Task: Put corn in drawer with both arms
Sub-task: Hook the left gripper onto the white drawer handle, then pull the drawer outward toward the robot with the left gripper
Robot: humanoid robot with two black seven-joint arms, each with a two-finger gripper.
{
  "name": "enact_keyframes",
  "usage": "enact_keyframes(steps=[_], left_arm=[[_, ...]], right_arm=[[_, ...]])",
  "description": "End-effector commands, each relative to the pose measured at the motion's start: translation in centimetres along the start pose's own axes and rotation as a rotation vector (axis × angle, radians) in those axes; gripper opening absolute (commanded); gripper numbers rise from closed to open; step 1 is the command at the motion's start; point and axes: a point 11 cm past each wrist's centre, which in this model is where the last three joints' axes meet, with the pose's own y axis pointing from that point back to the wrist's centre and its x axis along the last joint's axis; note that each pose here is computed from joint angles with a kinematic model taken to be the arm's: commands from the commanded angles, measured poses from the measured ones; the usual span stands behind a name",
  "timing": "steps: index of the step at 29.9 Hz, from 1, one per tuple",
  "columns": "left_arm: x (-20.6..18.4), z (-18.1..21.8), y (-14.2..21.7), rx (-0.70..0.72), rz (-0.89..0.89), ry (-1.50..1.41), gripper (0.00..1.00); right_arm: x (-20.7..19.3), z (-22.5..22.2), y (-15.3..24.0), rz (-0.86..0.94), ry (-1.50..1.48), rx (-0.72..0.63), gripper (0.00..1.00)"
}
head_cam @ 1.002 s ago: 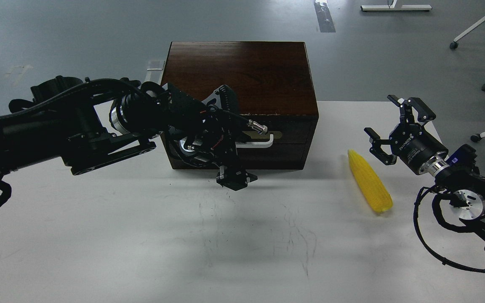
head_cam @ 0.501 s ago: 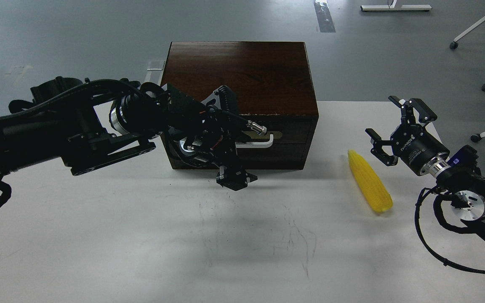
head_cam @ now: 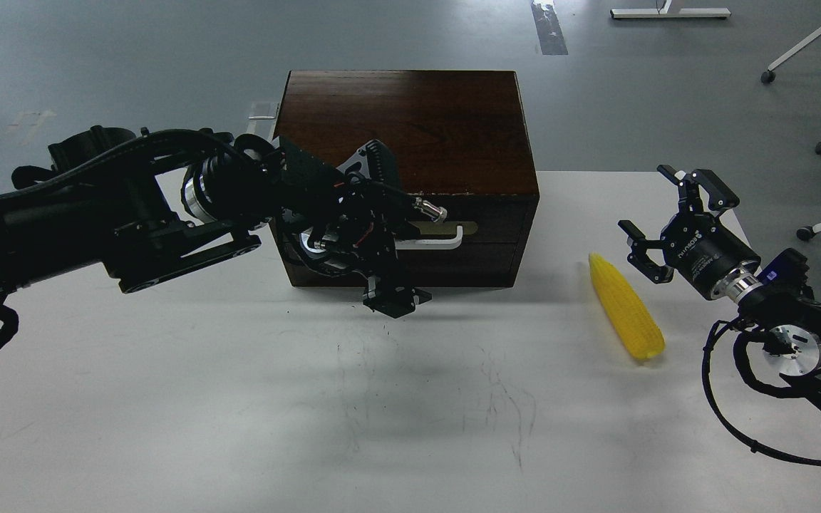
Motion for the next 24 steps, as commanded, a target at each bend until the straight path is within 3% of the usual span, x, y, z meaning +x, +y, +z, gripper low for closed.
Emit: enact_keyframes(steps=[1, 24], left_arm=[[-0.1, 0.0, 0.0, -0.001, -0.001, 0.000, 0.98], [-0.6, 3.1, -0.9, -0.082, -0.022, -0.049, 0.98]], right_arm=[[0.1, -0.1, 0.1, 0.003, 0.002, 0.000, 1.00], [0.1, -0.1, 0.1, 0.002, 0.003, 0.000, 1.00]])
